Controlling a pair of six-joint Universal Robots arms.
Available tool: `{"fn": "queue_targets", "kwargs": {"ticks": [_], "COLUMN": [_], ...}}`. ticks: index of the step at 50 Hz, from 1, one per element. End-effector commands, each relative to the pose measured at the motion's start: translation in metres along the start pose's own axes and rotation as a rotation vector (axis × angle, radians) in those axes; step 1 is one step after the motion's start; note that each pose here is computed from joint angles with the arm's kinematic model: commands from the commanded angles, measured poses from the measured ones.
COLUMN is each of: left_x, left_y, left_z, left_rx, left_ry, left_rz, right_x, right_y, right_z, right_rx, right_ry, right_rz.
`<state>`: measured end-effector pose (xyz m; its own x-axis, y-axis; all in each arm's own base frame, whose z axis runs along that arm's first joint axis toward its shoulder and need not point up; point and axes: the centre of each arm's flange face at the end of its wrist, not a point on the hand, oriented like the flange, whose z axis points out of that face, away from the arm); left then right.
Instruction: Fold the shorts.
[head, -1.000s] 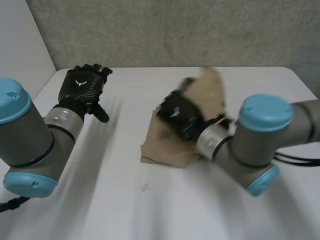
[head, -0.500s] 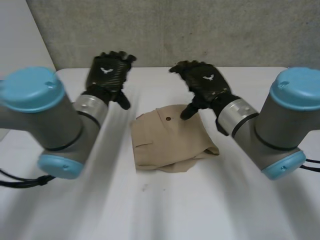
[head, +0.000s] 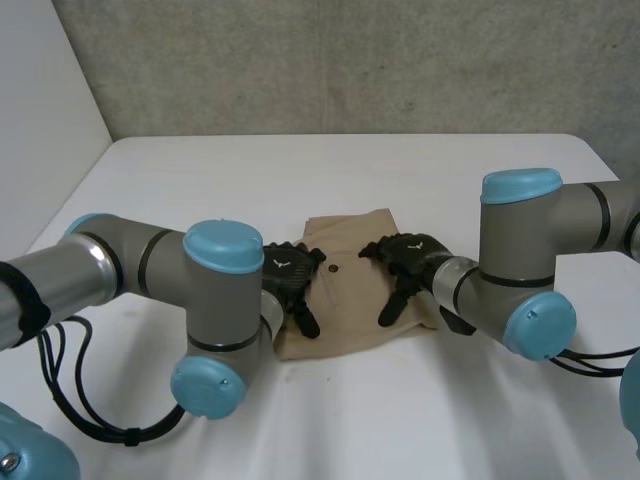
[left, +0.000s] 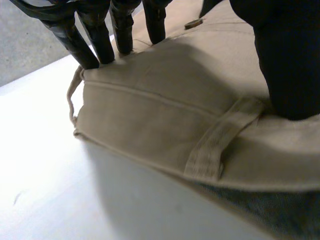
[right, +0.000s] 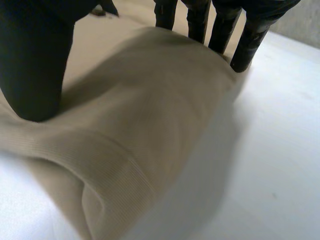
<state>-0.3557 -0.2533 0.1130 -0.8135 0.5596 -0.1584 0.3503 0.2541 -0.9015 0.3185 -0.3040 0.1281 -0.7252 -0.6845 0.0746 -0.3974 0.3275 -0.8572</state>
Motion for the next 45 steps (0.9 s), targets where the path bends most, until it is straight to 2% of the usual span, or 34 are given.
{"fn": "queue_targets", "kwargs": {"ticks": [1,8,12,17,21,23,30,45], "left_x": [-0.006,-0.016,-0.03,-0.089,-0.115,-0.117,-0.112,-0.114], "left_y": [-0.039,-0.093,-0.128,-0.167,-0.173,-0.171,-0.164,-0.166], "left_z": [-0.02,-0.055,-0.084,-0.123,-0.145,-0.151,-0.165,-0.169], "left_rx": [0.086,0.232,0.334,0.43,0.396,0.374,0.331,0.344], "left_ry": [-0.005,-0.016,-0.045,-0.19,-0.242,-0.236,-0.191,-0.196], "left_rz": [-0.012,-0.029,-0.049,-0.099,-0.156,-0.175,-0.197,-0.202], "right_x": [0.007,0.009,0.023,0.055,0.06,0.057,0.052,0.058], "right_y": [-0.02,-0.075,-0.114,-0.142,-0.142,-0.14,-0.129,-0.13], "right_z": [-0.016,-0.053,-0.087,-0.137,-0.164,-0.171,-0.185,-0.196], "right_rx": [0.027,0.224,0.41,0.568,0.575,0.564,0.485,0.492], "right_ry": [0.058,0.117,0.23,0.444,0.5,0.496,0.466,0.492], "right_rz": [-0.074,-0.088,-0.029,0.041,0.049,0.048,0.055,0.058]}}
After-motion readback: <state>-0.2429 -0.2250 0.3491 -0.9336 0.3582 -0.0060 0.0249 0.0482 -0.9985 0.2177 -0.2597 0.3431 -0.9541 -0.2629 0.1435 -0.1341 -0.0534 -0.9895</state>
